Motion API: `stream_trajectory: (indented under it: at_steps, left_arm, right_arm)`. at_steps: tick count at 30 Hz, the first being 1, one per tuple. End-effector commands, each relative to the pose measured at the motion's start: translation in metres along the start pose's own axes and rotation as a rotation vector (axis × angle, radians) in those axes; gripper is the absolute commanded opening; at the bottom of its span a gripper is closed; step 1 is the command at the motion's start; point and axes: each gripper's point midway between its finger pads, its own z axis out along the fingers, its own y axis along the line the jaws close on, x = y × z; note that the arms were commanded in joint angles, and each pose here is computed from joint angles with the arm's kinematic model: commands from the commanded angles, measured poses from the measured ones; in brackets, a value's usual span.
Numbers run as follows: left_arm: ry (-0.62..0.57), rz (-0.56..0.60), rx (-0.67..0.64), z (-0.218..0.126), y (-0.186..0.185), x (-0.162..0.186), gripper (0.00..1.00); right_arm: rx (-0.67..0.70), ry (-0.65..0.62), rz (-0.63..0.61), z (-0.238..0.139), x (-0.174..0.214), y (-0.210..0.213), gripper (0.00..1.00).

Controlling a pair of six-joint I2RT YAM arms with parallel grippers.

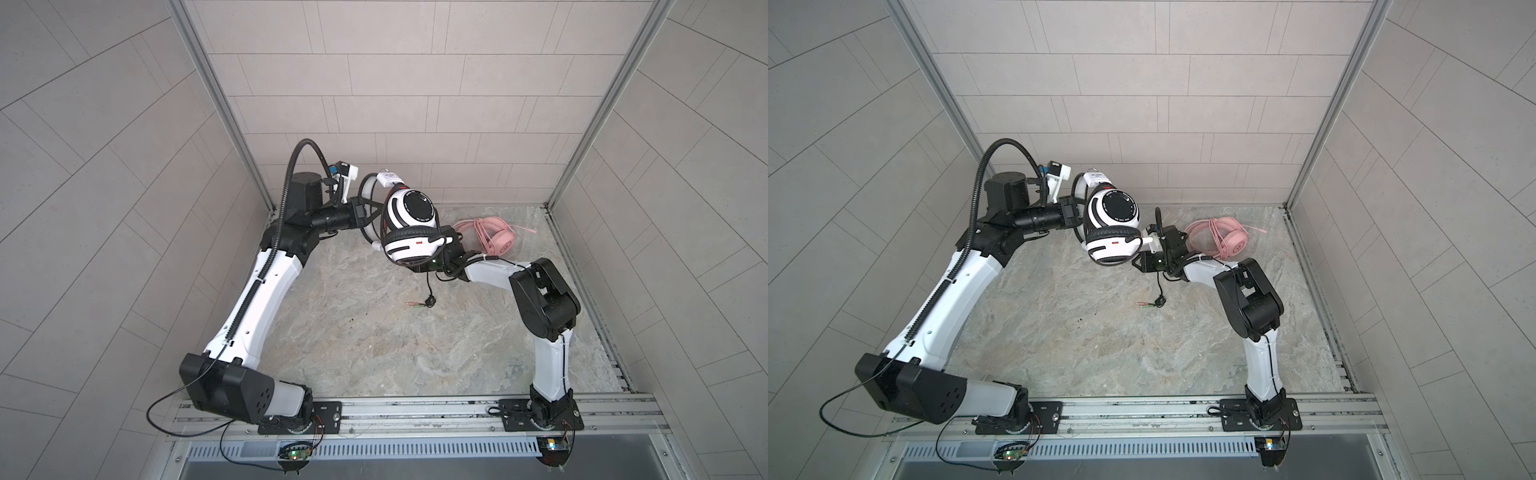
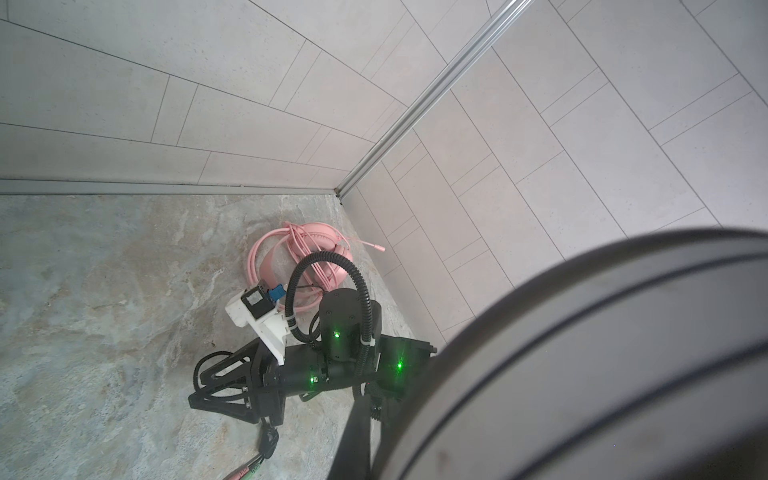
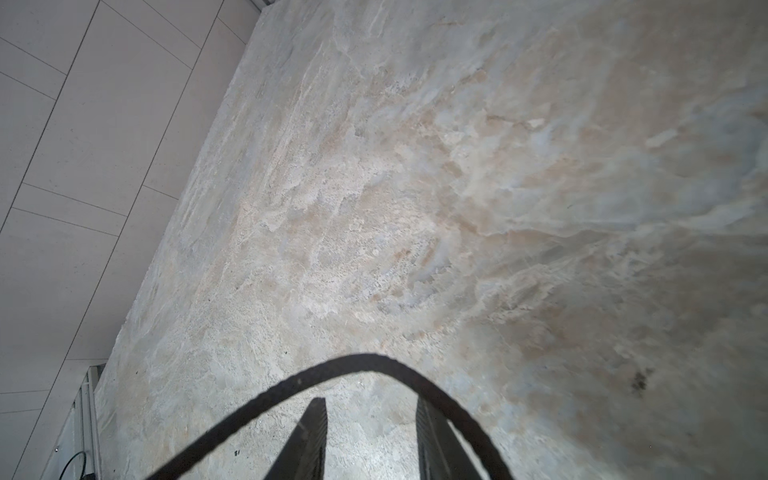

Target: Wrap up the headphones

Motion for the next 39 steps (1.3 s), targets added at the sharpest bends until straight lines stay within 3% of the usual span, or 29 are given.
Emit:
stream_trajectory:
  at_steps: [1,5,10,15,21,30,32,36,39]
  left_arm:
    - [-0.083,0.031,0.073,-0.017,-0.029,-0.030,0.00]
    - [-0.118,0.002,0.064,-0.023,-0.026,-0.041,0.00]
    - [-0.101,-0.014,0.041,-0.023,-0.016,-0.042,0.00]
    - [-0.100,-0.002,0.037,-0.024,-0.016,-0.044,0.00]
    - [-0.102,0.000,0.035,-0.025,-0.018,-0.045,0.00]
    - [-0.104,-0.010,0.020,-0.027,-0.017,-0.048,0.00]
    - [-0.109,-0.017,0.003,-0.027,-0.014,-0.048,0.00]
    - [-0.121,-0.044,-0.050,-0.025,0.001,-0.052,0.00]
    - [-0.164,-0.075,-0.126,-0.026,0.018,-0.059,0.00]
  right_arm:
    - [-0.006,0.003,-0.039,-0.004,-0.005,0.004,0.36]
    - [-0.049,0.030,-0.038,-0.009,-0.002,0.013,0.36]
    - [-0.078,-0.007,-0.106,-0.060,-0.015,0.046,0.38]
    - [-0.011,-0.025,-0.114,-0.092,-0.024,0.031,0.44]
    - [-0.050,0.061,-0.073,-0.061,-0.010,0.018,0.61]
    - [-0.053,0.114,-0.042,-0.005,0.020,-0.009,0.61]
    - [-0.060,0.118,-0.023,0.004,0.024,-0.012,0.53]
    - [-0.070,0.118,-0.012,0.004,0.035,-0.009,0.17]
    - [-0.060,0.132,-0.015,-0.004,0.050,-0.005,0.07]
